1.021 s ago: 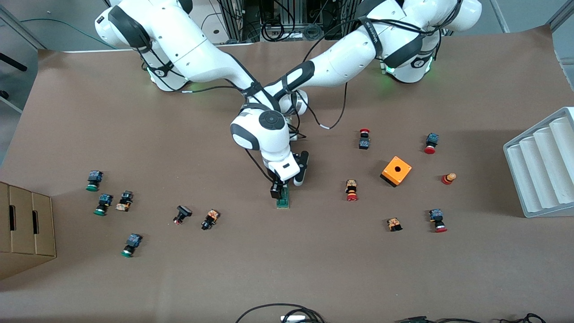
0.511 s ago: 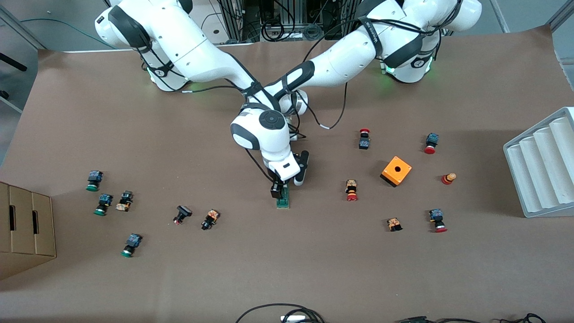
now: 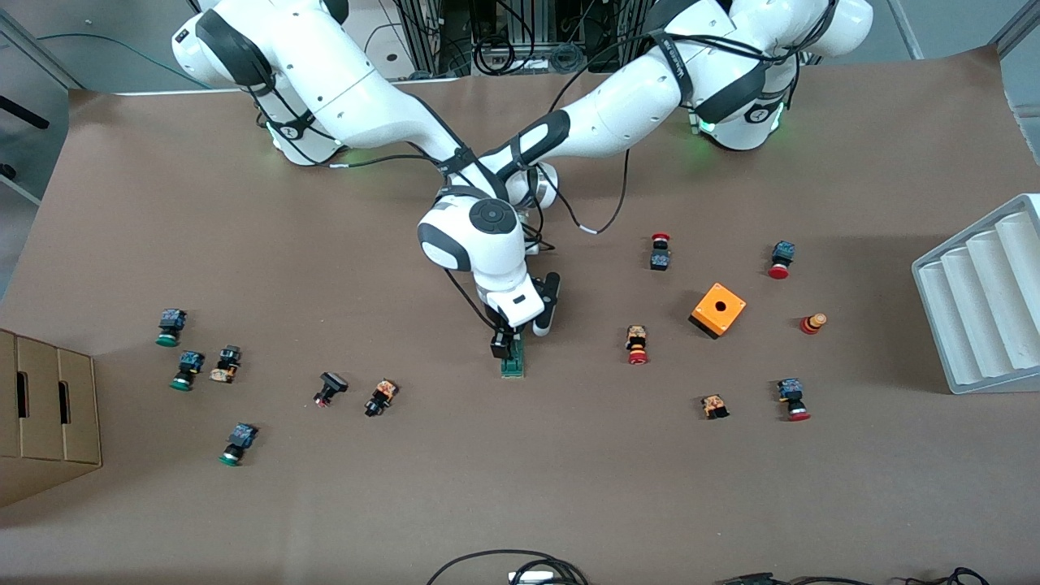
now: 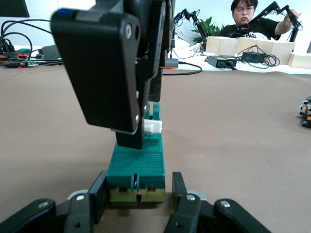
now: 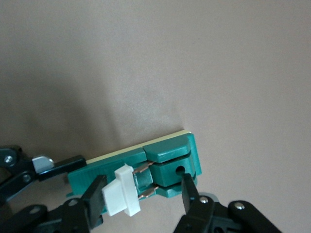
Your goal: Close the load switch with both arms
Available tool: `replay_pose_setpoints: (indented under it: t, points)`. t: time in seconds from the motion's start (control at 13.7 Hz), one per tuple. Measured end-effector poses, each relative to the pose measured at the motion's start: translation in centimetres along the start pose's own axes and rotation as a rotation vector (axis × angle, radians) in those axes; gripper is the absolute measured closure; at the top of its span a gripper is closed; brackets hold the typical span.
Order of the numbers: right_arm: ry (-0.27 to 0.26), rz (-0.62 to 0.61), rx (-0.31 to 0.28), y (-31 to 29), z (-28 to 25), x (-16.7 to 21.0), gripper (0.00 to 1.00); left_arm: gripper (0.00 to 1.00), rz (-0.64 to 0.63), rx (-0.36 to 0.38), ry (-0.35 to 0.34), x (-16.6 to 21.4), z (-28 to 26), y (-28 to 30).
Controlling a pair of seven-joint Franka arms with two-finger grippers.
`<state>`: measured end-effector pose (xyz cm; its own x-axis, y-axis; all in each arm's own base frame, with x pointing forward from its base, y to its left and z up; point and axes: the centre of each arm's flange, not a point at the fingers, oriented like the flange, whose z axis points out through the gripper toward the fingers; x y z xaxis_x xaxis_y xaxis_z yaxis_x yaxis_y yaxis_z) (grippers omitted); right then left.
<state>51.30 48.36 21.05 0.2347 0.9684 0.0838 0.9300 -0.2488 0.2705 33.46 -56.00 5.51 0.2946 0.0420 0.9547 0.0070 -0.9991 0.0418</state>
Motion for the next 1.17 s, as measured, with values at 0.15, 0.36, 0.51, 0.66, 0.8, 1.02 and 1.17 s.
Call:
replay_pose_setpoints:
  t: [0.15, 0.36, 0.51, 0.66, 0.8, 1.02, 1.17]
  points:
    - [0.002, 0.0, -0.001, 0.04, -0.08, 0.07, 0.32, 0.41, 0.0, 0.0, 0.0, 0.0, 0.0, 0.0]
    - [0.004, 0.001, -0.002, 0.11, -0.2, 0.11, 0.33, 0.41, 0.0, 0.0, 0.0, 0.0, 0.0, 0.0]
    - [0.004, 0.001, -0.003, 0.13, -0.23, 0.11, 0.33, 0.41, 0.0, 0.0, 0.0, 0.0, 0.0, 0.0]
    - [0.004, 0.001, -0.003, 0.15, -0.26, 0.12, 0.33, 0.41, 0.0, 0.0, 0.0, 0.0, 0.0, 0.0]
    - [0.007, 0.002, -0.005, 0.27, -0.39, 0.18, 0.33, 0.41, 0.0, 0.0, 0.0, 0.0, 0.0, 0.0]
    - [0.009, 0.003, -0.007, 0.38, -0.5, 0.24, 0.34, 0.41, 0.0, 0.0, 0.0, 0.0, 0.0, 0.0]
    - [0.01, 0.004, -0.009, 0.47, -0.58, 0.28, 0.34, 0.41, 0.0, 0.0, 0.0, 0.0, 0.0, 0.0]
